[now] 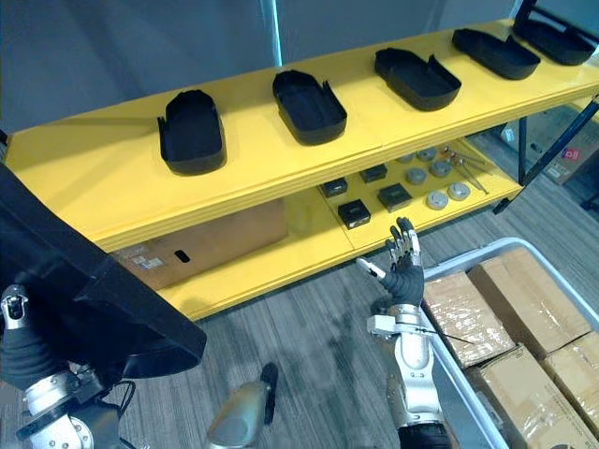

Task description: Walk over and take plastic housings, then place them on the shelf

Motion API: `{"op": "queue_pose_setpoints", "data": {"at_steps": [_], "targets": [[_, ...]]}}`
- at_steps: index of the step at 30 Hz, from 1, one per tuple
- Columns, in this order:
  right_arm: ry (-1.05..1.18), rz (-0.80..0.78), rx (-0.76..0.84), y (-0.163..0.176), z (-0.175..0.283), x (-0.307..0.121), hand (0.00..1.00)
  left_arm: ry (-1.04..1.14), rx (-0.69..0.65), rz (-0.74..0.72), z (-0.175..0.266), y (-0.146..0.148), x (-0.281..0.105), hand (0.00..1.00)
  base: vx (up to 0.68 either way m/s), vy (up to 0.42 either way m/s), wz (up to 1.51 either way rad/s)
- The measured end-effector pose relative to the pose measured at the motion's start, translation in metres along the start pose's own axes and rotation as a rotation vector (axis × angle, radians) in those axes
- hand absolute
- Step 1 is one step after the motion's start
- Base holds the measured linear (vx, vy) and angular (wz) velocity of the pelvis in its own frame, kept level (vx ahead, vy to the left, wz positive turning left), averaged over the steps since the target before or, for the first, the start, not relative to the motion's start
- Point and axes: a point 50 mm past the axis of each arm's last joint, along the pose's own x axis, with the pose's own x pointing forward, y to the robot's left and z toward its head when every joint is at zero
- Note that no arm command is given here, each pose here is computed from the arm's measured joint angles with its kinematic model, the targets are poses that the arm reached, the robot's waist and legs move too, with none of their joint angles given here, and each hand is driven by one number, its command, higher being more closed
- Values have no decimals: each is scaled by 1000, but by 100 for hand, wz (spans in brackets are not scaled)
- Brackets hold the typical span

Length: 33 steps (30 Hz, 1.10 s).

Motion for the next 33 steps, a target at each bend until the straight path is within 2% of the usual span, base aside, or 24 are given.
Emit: {"op": "queue_pose_setpoints", "data": {"at_steps": [6,9,12,15,18,22,27,33], "targets": [[53,-44,19,-4,-10,-16,0,-65,76,-83,3,-6,11,100,136,227,5],[-11,-24,3,-1,2,-12,0,-137,86,-92,7,-15,24,100,234,153,11],[-165,-73,-15,-12,32,-1,0,-203,33,-89,5,-30,44,100,242,43,32],[-189,-125,-72,-26,38,1,0,-176,-5,-63,-9,-45,56,100,271,-85,96],[-203,-150,-108,-36,43,2,0,-112,-30,-49,-19,-55,45,100,306,-190,94],[-235,-118,-184,-39,51,7,0,-47,-25,-27,-25,-51,31,100,279,-132,57],[-362,-46,-139,-24,74,17,0,-95,-30,-22,-11,-45,29,100,111,-24,15],[-342,-25,-87,-19,70,10,0,-34,-16,-43,-11,-38,16,100,9,-3,46]]}}
